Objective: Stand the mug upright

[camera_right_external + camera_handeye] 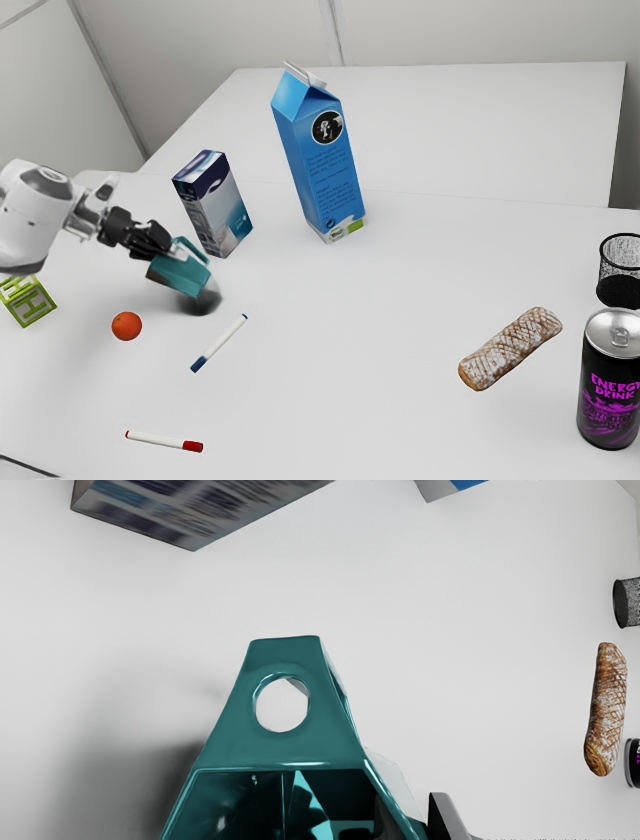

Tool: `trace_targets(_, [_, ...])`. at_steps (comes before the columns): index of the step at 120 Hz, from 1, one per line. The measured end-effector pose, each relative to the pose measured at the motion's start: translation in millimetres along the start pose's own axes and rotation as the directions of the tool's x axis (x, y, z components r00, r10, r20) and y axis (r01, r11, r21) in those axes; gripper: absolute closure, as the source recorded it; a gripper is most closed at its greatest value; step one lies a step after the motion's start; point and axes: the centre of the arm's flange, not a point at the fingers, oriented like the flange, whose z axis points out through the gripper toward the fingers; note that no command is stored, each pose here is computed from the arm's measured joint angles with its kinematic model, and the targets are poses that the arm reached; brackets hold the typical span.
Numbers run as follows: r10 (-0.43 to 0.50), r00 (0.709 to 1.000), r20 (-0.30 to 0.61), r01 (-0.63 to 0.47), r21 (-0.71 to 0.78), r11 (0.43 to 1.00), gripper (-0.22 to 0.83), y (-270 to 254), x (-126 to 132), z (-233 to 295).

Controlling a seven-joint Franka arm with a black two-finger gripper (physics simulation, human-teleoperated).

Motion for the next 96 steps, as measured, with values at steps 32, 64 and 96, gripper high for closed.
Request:
trace_targets(32, [0.147,0.980,0.132,-0.167,0.157,0.973,0.73,66,12,-7])
trace_targets(64, [0.176,0.931,0.320,-0.294,0.370,0.882,0.73,120,17,1])
trace_targets(96, [0.166,0.918,0.361,-0.347,0.524,0.778,0.74,150,20,26])
